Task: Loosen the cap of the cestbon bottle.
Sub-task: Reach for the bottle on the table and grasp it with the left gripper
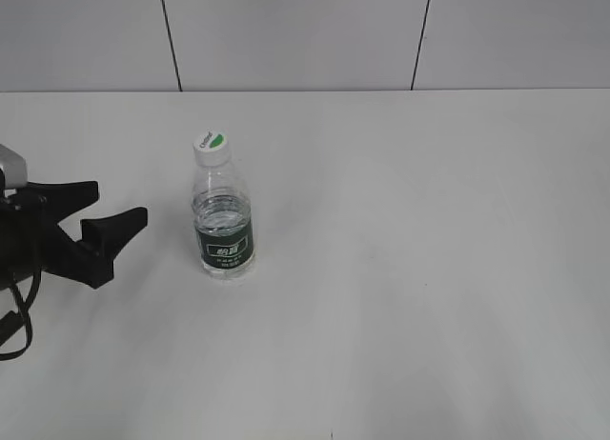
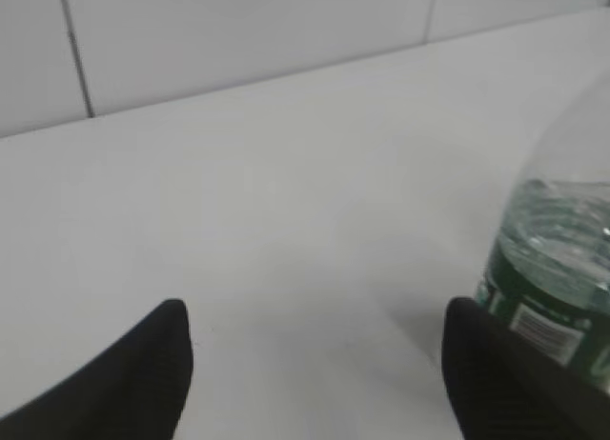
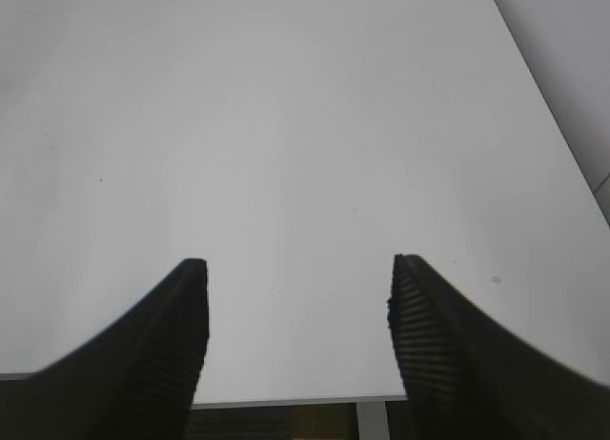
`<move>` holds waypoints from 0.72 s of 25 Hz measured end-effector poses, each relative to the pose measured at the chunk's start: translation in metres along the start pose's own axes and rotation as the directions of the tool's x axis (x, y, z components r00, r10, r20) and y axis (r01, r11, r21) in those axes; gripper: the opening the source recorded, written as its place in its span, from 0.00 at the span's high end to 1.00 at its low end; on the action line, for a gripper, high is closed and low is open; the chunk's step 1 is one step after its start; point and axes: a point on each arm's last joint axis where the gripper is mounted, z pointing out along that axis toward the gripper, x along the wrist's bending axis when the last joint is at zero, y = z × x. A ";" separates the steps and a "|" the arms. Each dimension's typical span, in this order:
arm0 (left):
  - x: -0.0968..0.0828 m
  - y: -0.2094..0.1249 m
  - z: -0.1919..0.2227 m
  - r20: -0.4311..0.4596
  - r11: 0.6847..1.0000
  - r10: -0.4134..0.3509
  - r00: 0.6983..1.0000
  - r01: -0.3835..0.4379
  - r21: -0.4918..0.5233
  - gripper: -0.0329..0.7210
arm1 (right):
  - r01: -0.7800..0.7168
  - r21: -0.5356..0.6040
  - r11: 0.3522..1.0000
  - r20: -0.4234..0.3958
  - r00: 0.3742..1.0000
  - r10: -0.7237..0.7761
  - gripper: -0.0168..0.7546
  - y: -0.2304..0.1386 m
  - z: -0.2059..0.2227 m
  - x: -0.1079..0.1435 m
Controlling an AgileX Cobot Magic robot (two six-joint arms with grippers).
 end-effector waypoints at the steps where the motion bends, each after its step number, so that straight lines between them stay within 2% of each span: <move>1: 0.000 -0.002 0.002 0.029 1.000 0.007 1.000 -0.008 0.006 0.30 | 0.000 0.000 1.000 0.000 1.000 0.000 0.38 0.000 0.000 0.000; 8: -0.001 -0.004 -0.001 0.209 0.996 0.084 0.974 -0.087 0.003 0.30 | 0.000 0.000 1.000 0.000 1.000 0.000 0.38 0.000 0.000 0.000; 13: -0.014 -0.007 -0.005 0.363 0.988 0.141 0.921 -0.152 0.002 0.30 | 0.000 0.000 1.000 0.000 1.000 0.000 0.38 0.000 0.000 0.000; 18: -0.013 -0.006 -0.004 0.409 0.982 0.180 0.894 -0.190 -0.017 0.30 | 0.000 0.000 1.000 0.000 1.000 0.000 0.38 0.000 0.000 0.000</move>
